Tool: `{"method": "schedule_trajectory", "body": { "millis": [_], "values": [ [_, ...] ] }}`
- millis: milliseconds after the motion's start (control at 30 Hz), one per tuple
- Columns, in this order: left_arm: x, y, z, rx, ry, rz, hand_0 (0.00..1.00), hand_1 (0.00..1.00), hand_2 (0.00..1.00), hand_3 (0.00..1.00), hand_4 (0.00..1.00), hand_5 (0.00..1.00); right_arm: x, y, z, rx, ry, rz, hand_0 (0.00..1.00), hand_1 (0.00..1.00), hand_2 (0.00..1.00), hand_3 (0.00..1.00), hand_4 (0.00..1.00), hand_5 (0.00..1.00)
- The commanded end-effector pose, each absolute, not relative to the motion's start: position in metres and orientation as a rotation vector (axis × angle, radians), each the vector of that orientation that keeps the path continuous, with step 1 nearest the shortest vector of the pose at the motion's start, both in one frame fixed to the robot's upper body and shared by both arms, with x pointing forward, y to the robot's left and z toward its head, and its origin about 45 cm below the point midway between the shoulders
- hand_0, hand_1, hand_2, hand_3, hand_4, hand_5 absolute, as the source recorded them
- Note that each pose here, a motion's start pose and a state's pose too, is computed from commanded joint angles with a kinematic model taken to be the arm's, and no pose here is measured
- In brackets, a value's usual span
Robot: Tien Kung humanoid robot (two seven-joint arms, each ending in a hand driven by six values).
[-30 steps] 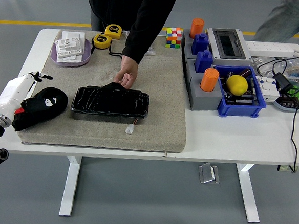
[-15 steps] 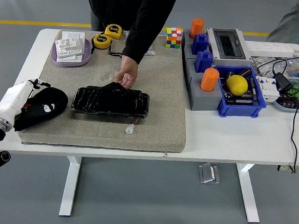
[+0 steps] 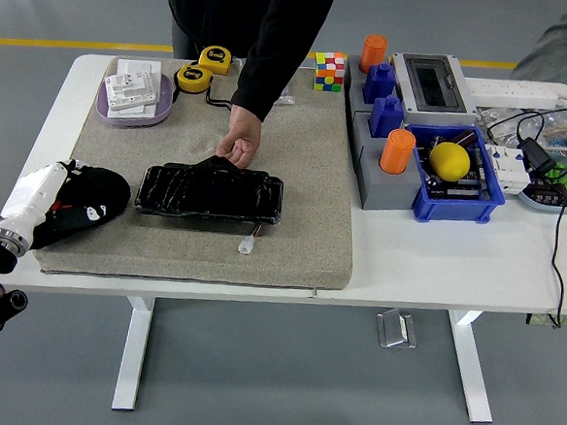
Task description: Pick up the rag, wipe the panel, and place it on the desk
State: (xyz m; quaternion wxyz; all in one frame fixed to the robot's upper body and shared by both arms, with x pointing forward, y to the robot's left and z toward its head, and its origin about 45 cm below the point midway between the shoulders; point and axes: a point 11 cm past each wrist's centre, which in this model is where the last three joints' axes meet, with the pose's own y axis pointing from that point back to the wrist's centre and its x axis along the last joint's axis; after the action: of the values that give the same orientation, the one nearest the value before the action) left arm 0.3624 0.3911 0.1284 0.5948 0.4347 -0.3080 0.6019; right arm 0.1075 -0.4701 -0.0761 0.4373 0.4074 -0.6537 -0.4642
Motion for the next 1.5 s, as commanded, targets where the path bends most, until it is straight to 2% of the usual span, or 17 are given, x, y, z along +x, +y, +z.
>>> {"method": "schedule_trajectory", "body": {
  "millis": [33, 67, 233, 267, 433, 467, 633, 667, 833, 867, 1233, 1267, 1433, 1467, 1500],
  "values": [
    [0.362, 0.391, 0.128, 1.011, -0.716, 1.397, 0.662, 0.745, 0.805, 0.717, 0.844, 0.361, 0.108, -0.47, -0.076, 1.015, -1.628, -1.155, 0.769, 0.587, 0.707, 0.617, 0.998, 0.568],
    [0.362, 0.39, 0.128, 1.011, -0.718, 1.396, 0.564, 0.683, 0.805, 0.714, 0.841, 0.356, 0.108, -0.469, -0.076, 1.016, -1.628, -1.154, 0.77, 0.588, 0.707, 0.617, 0.998, 0.567],
    [0.364, 0.387, 0.129, 1.002, -0.72, 1.396, 0.564, 0.683, 0.805, 0.714, 0.841, 0.356, 0.109, -0.469, -0.076, 1.017, -1.632, -1.154, 0.77, 0.588, 0.707, 0.617, 0.998, 0.567],
    [0.364, 0.387, 0.129, 1.001, -0.724, 1.398, 0.425, 0.49, 0.797, 0.623, 0.639, 0.206, 0.109, -0.469, -0.076, 1.017, -1.633, -1.153, 0.77, 0.588, 0.707, 0.617, 0.998, 0.566],
    [0.365, 0.388, 0.131, 1.014, -0.735, 1.407, 0.425, 0.49, 0.797, 0.623, 0.639, 0.206, 0.11, -0.47, -0.076, 1.017, -1.638, -1.152, 0.77, 0.588, 0.707, 0.617, 0.998, 0.566],
    [0.364, 0.389, 0.13, 1.017, -0.736, 1.408, 0.364, 0.411, 0.72, 0.6, 0.534, 0.167, 0.11, -0.47, -0.076, 1.017, -1.639, -1.151, 0.77, 0.588, 0.707, 0.617, 0.998, 0.564],
    [0.364, 0.39, 0.132, 1.029, -0.76, 1.413, 0.364, 0.411, 0.72, 0.6, 0.534, 0.167, 0.111, -0.47, -0.075, 1.018, -1.644, -1.148, 0.77, 0.588, 0.707, 0.617, 0.998, 0.564],
    [0.364, 0.391, 0.132, 1.031, -0.759, 1.412, 0.297, 0.372, 0.674, 0.586, 0.475, 0.123, 0.111, -0.47, -0.075, 1.018, -1.647, -1.147, 0.77, 0.588, 0.706, 0.616, 0.998, 0.562],
    [0.363, 0.393, 0.129, 1.041, -0.748, 1.413, 0.297, 0.372, 0.674, 0.586, 0.475, 0.123, 0.113, -0.471, -0.075, 1.021, -1.656, -1.141, 0.77, 0.588, 0.706, 0.616, 0.998, 0.562],
    [0.362, 0.393, 0.128, 1.047, -0.749, 1.41, 0.26, 0.363, 0.671, 0.582, 0.433, 0.096, 0.113, -0.471, -0.074, 1.02, -1.657, -1.141, 0.771, 0.587, 0.706, 0.616, 0.998, 0.562],
    [0.363, 0.388, 0.13, 1.05, -0.769, 1.402, 0.224, 0.352, 0.661, 0.58, 0.42, 0.078, 0.115, -0.472, -0.073, 1.019, -1.667, -1.135, 0.771, 0.587, 0.706, 0.616, 0.998, 0.562],
    [0.363, 0.388, 0.13, 1.047, -0.772, 1.404, 0.212, 0.324, 0.619, 0.569, 0.353, 0.002, 0.116, -0.472, -0.073, 1.019, -1.667, -1.135, 0.769, 0.587, 0.706, 0.615, 0.998, 0.56],
    [0.365, 0.384, 0.136, 1.035, -0.796, 1.402, 0.212, 0.324, 0.619, 0.569, 0.353, 0.002, 0.116, -0.473, -0.073, 1.019, -1.669, -1.136, 0.769, 0.587, 0.706, 0.615, 0.998, 0.56],
    [0.366, 0.383, 0.137, 1.027, -0.799, 1.404, 0.211, 0.302, 0.581, 0.541, 0.234, 0.002, 0.115, -0.473, -0.073, 1.019, -1.669, -1.136, 0.768, 0.588, 0.706, 0.616, 0.998, 0.56],
    [0.366, 0.382, 0.139, 1.02, -0.801, 1.408, 0.211, 0.302, 0.581, 0.541, 0.234, 0.002, 0.115, -0.473, -0.073, 1.018, -1.669, -1.137, 0.768, 0.588, 0.706, 0.616, 0.998, 0.56]
  ]
}}
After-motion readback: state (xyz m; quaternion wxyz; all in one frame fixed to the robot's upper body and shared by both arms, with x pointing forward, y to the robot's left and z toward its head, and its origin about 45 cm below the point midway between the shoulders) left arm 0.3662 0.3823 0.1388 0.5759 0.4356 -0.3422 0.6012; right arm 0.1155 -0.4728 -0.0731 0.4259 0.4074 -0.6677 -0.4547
